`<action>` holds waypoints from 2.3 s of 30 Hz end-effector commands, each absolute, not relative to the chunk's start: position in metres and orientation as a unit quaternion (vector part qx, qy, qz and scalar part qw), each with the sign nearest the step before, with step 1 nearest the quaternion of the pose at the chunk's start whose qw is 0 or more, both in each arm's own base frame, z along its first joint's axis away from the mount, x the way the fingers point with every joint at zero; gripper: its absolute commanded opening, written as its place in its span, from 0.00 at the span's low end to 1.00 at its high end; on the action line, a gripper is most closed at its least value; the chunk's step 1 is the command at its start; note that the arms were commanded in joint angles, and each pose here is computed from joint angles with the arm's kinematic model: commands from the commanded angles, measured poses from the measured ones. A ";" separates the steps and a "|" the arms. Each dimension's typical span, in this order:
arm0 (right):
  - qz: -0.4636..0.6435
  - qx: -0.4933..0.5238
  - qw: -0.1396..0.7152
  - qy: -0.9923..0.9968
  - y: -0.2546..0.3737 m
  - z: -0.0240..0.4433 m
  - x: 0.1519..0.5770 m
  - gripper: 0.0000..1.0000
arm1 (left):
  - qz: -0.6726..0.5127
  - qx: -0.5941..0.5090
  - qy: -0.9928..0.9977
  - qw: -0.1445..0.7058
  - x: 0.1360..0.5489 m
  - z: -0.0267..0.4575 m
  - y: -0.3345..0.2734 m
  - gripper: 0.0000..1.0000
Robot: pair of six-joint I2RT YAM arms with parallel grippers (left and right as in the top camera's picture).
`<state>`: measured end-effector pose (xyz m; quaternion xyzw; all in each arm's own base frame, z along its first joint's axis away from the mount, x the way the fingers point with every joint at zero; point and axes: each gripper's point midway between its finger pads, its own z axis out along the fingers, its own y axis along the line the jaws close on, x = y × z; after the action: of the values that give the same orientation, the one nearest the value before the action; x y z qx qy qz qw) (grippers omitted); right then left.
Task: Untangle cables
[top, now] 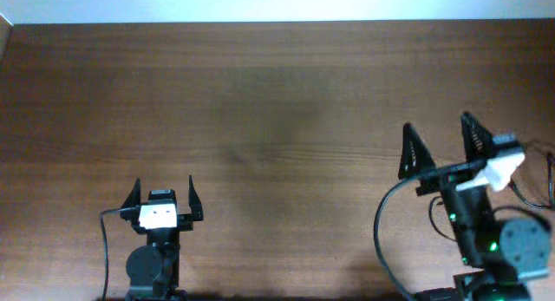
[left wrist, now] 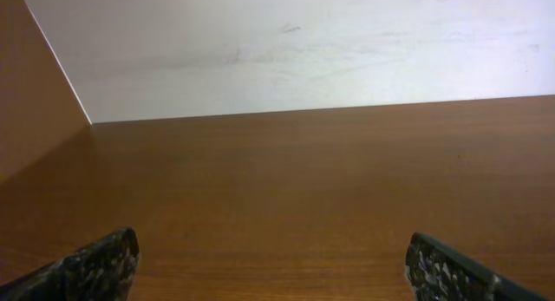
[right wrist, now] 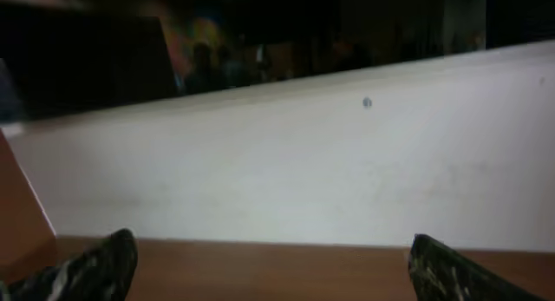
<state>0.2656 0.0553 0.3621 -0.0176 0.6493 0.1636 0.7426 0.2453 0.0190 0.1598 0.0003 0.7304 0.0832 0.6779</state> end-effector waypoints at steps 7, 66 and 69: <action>0.177 0.020 0.782 0.597 0.043 0.308 0.241 0.99 | 0.086 0.006 0.730 0.678 0.245 0.159 0.019 0.99; 0.021 0.026 0.682 0.731 -0.007 0.158 0.246 0.99 | 0.086 0.006 0.730 0.678 0.245 0.159 0.019 0.99; 0.023 0.024 0.681 0.731 -0.006 0.157 0.246 0.99 | 0.086 0.006 0.730 0.678 0.245 0.159 0.019 0.99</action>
<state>0.2462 -0.0078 0.1592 0.0272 0.7310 0.0185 0.6816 0.2453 0.0183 0.1600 0.0016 0.7301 0.0818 0.6784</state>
